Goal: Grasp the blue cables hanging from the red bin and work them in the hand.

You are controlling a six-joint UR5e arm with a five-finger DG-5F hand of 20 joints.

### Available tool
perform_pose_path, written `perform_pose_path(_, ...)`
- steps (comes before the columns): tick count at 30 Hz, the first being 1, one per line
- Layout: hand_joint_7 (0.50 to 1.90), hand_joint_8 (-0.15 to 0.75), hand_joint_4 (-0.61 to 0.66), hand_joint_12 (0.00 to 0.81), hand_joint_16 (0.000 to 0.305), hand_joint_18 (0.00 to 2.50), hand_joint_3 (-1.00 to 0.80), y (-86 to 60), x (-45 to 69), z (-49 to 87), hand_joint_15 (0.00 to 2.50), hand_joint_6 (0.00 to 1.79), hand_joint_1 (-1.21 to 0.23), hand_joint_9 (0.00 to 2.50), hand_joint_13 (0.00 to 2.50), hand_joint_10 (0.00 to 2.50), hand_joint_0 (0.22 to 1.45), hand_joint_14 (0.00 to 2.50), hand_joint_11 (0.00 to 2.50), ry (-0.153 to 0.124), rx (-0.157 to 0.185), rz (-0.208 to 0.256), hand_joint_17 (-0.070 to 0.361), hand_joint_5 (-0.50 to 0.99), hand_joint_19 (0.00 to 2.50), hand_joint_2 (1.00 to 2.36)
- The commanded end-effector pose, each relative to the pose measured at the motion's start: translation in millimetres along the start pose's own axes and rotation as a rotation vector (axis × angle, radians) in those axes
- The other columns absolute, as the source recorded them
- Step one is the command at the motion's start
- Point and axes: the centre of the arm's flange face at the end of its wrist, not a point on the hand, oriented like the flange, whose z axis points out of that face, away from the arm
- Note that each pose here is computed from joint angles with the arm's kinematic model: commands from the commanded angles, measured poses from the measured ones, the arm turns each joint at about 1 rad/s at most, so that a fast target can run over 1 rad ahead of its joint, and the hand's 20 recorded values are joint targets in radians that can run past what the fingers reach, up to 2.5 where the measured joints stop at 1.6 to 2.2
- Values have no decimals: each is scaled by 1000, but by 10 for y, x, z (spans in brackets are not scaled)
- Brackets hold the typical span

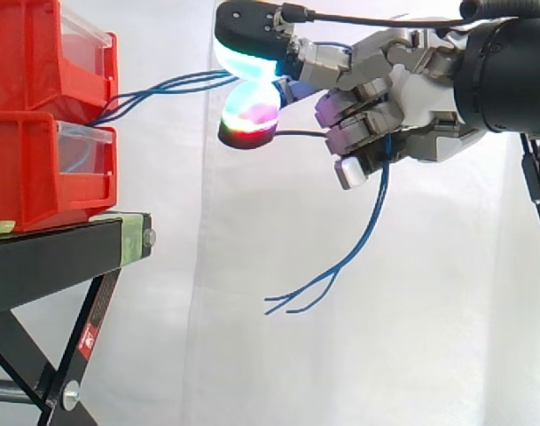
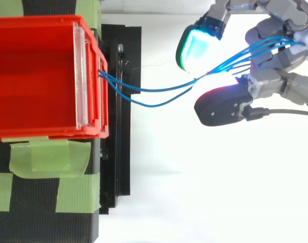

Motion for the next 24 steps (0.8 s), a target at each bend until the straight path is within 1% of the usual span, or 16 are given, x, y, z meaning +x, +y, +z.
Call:
perform_pose_path(1,1248,580,269,706,210,2500,-1000,-1,1,-3,2148,516,-683,1706,2097,2500,729,2500,2500,-1,2,-1,158,177,766,1000)
perform_pose_path(4,1267,580,260,706,210,2500,-1000,-8,-10,2,2148,488,-714,1706,2097,2500,778,2500,2500,-7,6,-1,158,185,766,1000)
perform_pose_path(5,1272,580,263,706,210,2500,-1000,-25,-30,2,2148,483,-719,1706,2097,2500,803,2500,2500,-29,24,2,158,187,766,1000)
perform_pose_path(6,1267,580,256,706,210,2500,-976,-28,-35,2,2148,489,-724,1706,2097,2500,820,2500,2500,-34,28,2,158,189,766,1000)
perform_pose_path(7,1279,580,252,706,210,2500,-949,-28,-35,2,2148,488,-726,1706,2097,2500,837,2500,2500,-34,28,2,158,192,766,1002)
perform_pose_path(8,1284,580,247,706,210,2500,-875,-28,-35,2,2148,495,-729,1706,2097,2500,881,2500,2500,-34,28,2,158,189,766,1005)
perform_pose_path(11,1266,580,241,706,210,2500,-773,-28,-35,2,2148,523,-737,1706,2097,2500,919,2500,2500,-34,28,2,158,183,766,1011)
perform_pose_path(13,1267,580,230,706,210,2500,-754,-28,-35,2,2148,536,-736,1706,2097,2500,928,2500,2500,-34,28,2,158,179,766,1011)
perform_pose_path(15,1234,580,228,706,210,2500,-702,-28,-35,2,2148,611,-733,1706,2097,2500,936,2500,2500,-34,28,2,158,146,766,1013)
perform_pose_path(17,1201,580,231,706,210,2500,-688,-27,-34,2,2148,675,-730,1706,2097,2500,939,2500,2500,-32,27,2,158,115,766,1013)
perform_pose_path(19,1189,580,230,706,210,2500,-680,-24,-30,-3,2148,697,-724,1706,2097,2500,942,2500,2500,-34,27,4,158,103,766,1013)
perform_pose_path(21,1190,580,239,706,210,2500,-703,-19,-6,-19,2148,701,-717,1706,2097,2500,943,2500,2500,-30,26,4,158,96,766,1013)
perform_pose_path(24,1180,580,245,706,210,2500,-760,-8,-9,-16,2148,707,-699,1706,2097,2500,926,2500,2500,-32,23,8,158,93,766,1011)
